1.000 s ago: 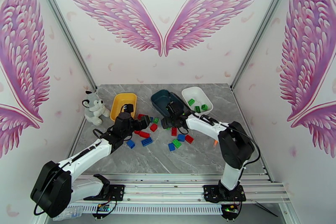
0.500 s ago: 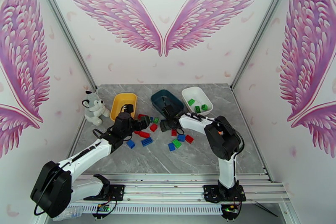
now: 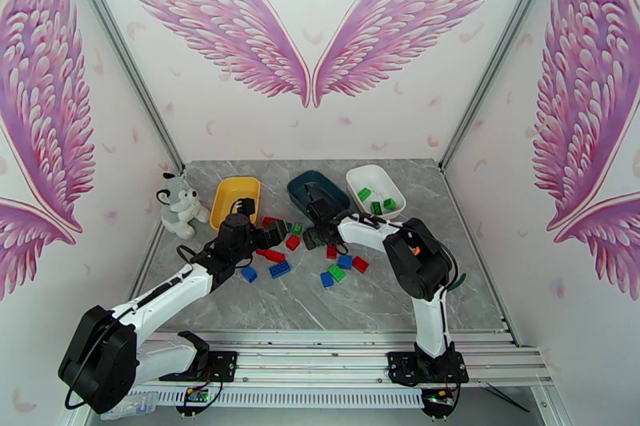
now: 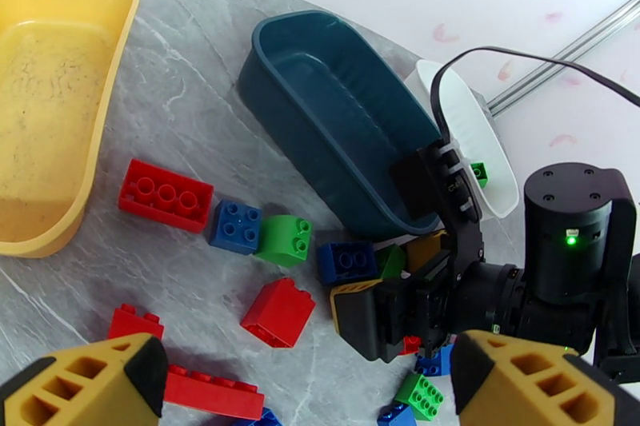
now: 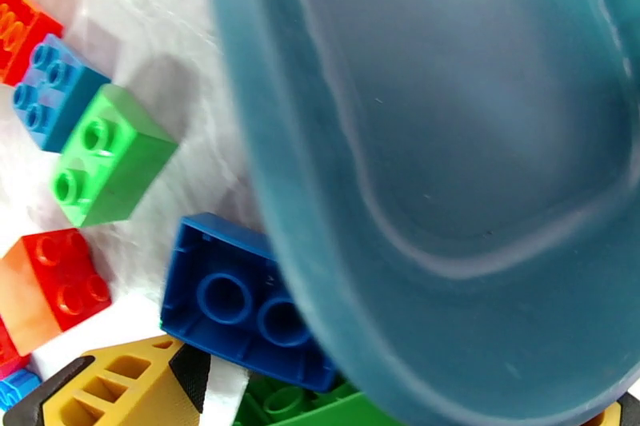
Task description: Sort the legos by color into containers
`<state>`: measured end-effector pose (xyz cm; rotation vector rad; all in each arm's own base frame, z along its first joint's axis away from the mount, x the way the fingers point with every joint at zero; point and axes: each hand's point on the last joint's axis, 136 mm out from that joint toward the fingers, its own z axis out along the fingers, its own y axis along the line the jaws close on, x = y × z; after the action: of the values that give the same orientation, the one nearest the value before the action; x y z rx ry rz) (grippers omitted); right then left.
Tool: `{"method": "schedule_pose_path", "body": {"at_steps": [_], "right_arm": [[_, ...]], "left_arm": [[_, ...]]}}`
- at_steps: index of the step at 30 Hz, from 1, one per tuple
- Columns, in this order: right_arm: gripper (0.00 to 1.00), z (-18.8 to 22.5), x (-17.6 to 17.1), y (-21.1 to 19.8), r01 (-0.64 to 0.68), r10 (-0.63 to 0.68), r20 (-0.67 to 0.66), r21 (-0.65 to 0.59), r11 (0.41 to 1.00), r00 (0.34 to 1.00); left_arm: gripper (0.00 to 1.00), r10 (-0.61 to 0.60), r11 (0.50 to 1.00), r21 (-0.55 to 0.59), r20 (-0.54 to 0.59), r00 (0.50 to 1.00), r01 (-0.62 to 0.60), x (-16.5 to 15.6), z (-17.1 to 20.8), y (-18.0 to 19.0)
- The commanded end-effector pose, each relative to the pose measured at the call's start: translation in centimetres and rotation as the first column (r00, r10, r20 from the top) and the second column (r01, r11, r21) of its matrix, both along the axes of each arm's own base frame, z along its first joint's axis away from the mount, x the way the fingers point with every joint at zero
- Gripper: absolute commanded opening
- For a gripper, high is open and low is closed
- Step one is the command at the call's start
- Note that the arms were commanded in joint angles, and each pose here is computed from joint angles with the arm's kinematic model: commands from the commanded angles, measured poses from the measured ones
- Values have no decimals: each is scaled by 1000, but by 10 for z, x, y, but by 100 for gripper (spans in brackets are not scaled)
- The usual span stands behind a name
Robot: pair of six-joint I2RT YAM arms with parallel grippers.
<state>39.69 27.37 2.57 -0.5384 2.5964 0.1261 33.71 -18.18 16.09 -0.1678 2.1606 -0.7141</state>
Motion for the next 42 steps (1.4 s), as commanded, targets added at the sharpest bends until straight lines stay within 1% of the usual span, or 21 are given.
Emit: {"method": "schedule_pose_path", "body": {"at_steps": [1, 9, 12, 16, 18, 19, 22, 24, 26, 34, 38, 42], "right_arm": [[85, 11, -6, 13, -52, 52, 20, 40, 998, 998], [83, 13, -25, 28, -95, 95, 3, 51, 994, 995], [79, 13, -35, 33, -109, 109, -1, 31, 994, 994], [72, 12, -47, 39, -117, 117, 5, -23, 993, 993], [70, 11, -50, 40, -108, 109, 3, -47, 993, 994], [70, 11, -51, 40, -105, 105, 0, -59, 993, 994], [78, 6, -50, 34, -64, 63, -10, -107, 992, 998], [78, 4, -50, 31, -42, 41, -15, -131, 990, 999], [74, 4, -50, 28, -21, 19, -18, -147, 989, 1000], [66, 6, -56, 16, 15, -21, -30, -188, 982, 999], [56, 0, -61, 22, 1, -12, -66, -163, 987, 998], [48, -5, -62, 26, -1, -11, -85, -148, 989, 996]], "left_arm": [[99, -1, 1000, 1, -8, 1000, 1, 0, -3, 2], [99, 2, 1000, -4, -2, 1000, -2, -1, 0, 4], [99, 3, 1000, -7, 0, 1000, -3, -1, 2, 5], [99, 6, 1000, -10, 3, 1000, -6, -2, 4, 6], [99, 5, 1000, -10, 5, 1000, -5, -2, 4, 6], [99, 7, 1000, -10, 5, 1000, -7, -2, 4, 7], [99, 10, 1000, -10, 4, 1000, -10, -2, 4, 8], [99, 10, 1000, -11, 3, 1000, -10, -2, 4, 8], [99, 11, 1000, -12, 4, 1000, -11, -2, 4, 8], [99, 11, 1000, -12, 3, 1000, -10, -1, 3, 8], [99, 10, 1000, -14, 0, 1000, -10, -1, 2, 8], [99, 10, 1000, -13, 0, 1000, -10, -1, 2, 8]]}}
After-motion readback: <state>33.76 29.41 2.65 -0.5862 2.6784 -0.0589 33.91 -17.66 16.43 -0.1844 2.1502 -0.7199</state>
